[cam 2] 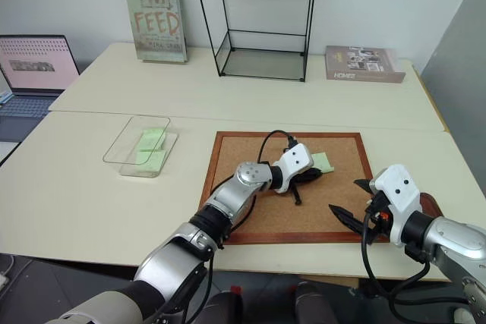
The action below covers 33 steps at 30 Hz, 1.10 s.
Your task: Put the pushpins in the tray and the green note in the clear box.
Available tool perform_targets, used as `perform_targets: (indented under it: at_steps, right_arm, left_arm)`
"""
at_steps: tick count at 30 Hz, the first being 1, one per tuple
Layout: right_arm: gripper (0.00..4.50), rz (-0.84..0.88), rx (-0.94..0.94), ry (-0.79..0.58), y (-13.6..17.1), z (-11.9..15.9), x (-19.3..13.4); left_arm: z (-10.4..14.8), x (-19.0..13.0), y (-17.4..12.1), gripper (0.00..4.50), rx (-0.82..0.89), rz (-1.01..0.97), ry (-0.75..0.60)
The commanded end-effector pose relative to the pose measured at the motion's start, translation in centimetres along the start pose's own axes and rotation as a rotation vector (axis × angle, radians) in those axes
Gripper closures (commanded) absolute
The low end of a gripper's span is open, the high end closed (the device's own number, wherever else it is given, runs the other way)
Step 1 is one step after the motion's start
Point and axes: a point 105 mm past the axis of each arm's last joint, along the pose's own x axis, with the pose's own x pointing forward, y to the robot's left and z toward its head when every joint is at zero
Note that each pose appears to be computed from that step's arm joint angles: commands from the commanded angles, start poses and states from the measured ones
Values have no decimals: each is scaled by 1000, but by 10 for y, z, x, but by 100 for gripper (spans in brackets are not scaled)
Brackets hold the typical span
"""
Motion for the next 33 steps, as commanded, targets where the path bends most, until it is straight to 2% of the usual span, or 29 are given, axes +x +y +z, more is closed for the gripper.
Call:
perform_targets:
  at_steps: [1,3,8,12,15,19,23,26,29,33]
  right_arm:
    - [27,0,-44,-71,3,16,-1]
    - [27,-1,-47,-80,3,18,-1]
    - [27,7,-77,-154,3,31,7]
    - [27,53,-109,-223,3,42,25]
    - [27,176,-165,-289,13,57,40]
    - [27,367,-189,-361,26,76,57]
    - [27,497,-207,-387,30,87,70]
    - [27,606,-218,-398,39,94,82]
    - [27,677,-243,-402,47,98,94]
    - [27,730,-276,-418,55,105,105]
  left_arm:
    - [25,-5,9,447,28,35,-90]
    - [30,-8,13,447,33,57,-110]
    - [60,-43,48,447,132,267,-198]
    - [68,-90,80,447,166,496,-198]
    - [67,-134,97,447,182,681,-161]
    - [58,-205,112,447,207,958,-71]
    - [46,-271,114,447,221,1178,39]
    - [18,-317,108,447,160,1310,160]
    - [-1,-343,105,447,87,1393,218]
    - [-16,-347,106,447,-3,1408,230]
